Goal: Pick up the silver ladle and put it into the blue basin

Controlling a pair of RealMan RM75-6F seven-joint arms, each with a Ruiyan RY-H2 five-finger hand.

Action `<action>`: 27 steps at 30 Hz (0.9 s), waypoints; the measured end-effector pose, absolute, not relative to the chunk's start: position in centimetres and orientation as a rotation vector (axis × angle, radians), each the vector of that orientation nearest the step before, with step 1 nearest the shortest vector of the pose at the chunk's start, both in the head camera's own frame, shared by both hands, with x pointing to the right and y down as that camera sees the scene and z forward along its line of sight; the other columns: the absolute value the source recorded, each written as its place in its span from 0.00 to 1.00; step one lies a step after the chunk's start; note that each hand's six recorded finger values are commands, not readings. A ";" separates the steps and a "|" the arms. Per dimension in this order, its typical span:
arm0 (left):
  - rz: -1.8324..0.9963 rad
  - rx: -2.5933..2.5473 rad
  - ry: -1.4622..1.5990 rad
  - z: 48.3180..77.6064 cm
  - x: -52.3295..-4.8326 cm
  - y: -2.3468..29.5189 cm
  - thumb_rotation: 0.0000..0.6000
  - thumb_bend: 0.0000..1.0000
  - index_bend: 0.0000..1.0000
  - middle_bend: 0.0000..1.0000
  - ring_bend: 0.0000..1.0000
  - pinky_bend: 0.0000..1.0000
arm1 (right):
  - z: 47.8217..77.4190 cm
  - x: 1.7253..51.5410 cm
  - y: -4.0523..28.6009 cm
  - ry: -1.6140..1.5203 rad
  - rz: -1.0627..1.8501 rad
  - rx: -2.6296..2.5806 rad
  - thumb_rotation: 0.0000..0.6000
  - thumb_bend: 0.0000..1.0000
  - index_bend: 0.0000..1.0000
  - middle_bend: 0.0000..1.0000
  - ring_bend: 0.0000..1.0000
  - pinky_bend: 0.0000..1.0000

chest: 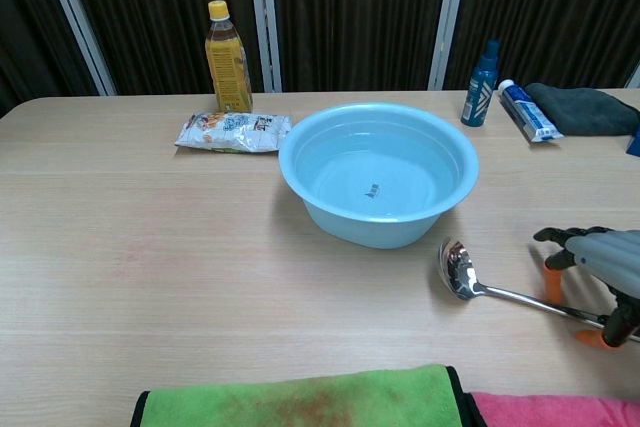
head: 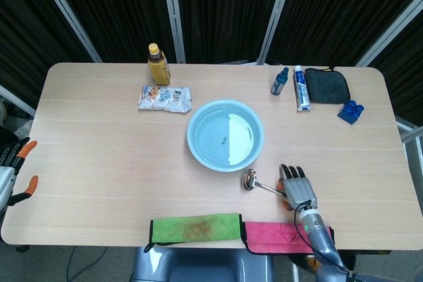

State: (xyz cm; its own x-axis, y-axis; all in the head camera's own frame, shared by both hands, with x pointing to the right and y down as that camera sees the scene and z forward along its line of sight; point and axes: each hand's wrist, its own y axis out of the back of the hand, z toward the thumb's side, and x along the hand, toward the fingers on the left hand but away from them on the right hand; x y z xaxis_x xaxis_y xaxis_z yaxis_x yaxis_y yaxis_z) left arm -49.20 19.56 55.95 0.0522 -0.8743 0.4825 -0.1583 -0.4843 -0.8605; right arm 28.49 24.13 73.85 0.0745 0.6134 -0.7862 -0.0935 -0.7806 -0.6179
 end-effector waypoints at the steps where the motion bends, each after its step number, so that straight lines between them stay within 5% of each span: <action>1: -1.479 -1.717 1.043 55.9 -49.2 19.6 1.00 0.49 0.07 0.00 0.00 0.00 | 73.9 28.5 24.1 -0.515 1.759 -1.834 1.00 0.25 0.51 0.00 0.00 0.00; 27: -1.448 -1.736 1.033 55.6 -48.7 19.8 1.00 0.48 0.07 0.00 0.00 0.00 | 71.4 28.5 23.6 -0.563 1.713 -1.775 1.00 0.39 0.62 0.01 0.00 0.00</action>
